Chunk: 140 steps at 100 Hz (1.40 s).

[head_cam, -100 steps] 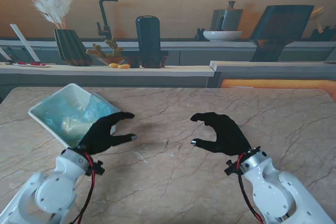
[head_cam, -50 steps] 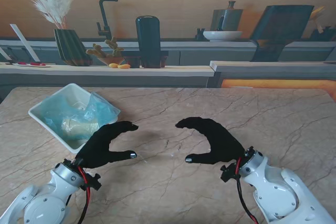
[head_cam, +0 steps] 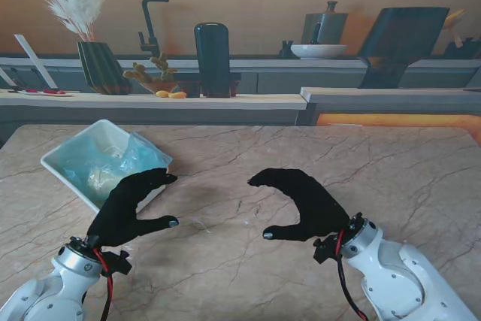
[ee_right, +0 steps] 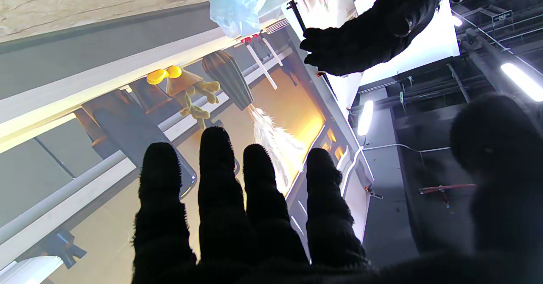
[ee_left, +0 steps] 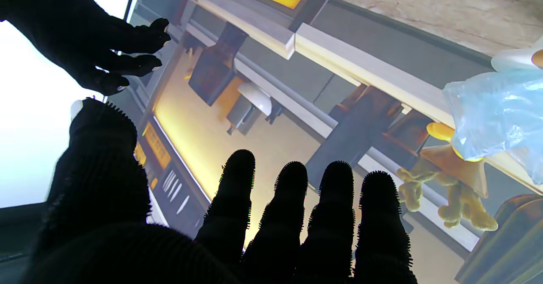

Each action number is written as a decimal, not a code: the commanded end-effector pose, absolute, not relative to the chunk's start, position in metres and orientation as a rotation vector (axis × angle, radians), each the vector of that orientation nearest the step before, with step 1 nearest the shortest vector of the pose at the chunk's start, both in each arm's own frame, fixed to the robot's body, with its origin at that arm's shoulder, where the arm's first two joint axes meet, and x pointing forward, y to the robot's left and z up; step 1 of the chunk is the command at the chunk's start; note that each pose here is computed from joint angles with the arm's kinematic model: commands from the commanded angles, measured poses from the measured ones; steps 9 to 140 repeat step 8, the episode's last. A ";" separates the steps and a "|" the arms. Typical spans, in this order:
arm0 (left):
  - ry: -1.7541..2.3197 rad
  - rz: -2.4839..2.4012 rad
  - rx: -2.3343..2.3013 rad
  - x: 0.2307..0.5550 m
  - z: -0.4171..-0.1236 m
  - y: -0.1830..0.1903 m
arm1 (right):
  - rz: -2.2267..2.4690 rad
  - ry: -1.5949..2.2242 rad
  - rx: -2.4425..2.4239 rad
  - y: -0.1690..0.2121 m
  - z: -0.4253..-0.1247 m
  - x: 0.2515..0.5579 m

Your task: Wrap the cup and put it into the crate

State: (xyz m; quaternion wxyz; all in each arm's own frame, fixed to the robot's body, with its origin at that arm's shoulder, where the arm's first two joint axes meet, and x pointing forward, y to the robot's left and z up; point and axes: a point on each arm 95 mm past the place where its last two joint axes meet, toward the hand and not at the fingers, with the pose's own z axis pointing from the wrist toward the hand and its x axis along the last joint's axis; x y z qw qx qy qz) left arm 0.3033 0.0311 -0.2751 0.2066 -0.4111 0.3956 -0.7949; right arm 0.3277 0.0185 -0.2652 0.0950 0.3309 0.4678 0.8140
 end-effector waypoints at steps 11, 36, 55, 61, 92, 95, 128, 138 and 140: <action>1.125 -2.199 -1.163 0.304 -0.276 0.028 | 2.404 1.376 0.989 0.020 -0.265 0.327; 1.125 -2.199 -1.163 0.304 -0.276 0.028 | 2.404 1.376 0.989 0.020 -0.265 0.327; 1.125 -2.199 -1.163 0.304 -0.276 0.028 | 2.404 1.376 0.989 0.020 -0.265 0.327; 1.125 -2.199 -1.163 0.304 -0.276 0.028 | 2.404 1.376 0.989 0.020 -0.265 0.327; 1.125 -2.199 -1.163 0.304 -0.276 0.028 | 2.404 1.376 0.989 0.020 -0.265 0.327; 1.125 -2.199 -1.163 0.304 -0.276 0.028 | 2.404 1.376 0.989 0.020 -0.265 0.327; 1.125 -2.199 -1.163 0.304 -0.276 0.028 | 2.404 1.376 0.989 0.020 -0.265 0.327; 1.125 -2.199 -1.163 0.304 -0.276 0.028 | 2.404 1.376 0.989 0.020 -0.265 0.327; 1.125 -2.199 -1.163 0.304 -0.276 0.028 | 2.404 1.376 0.989 0.020 -0.265 0.327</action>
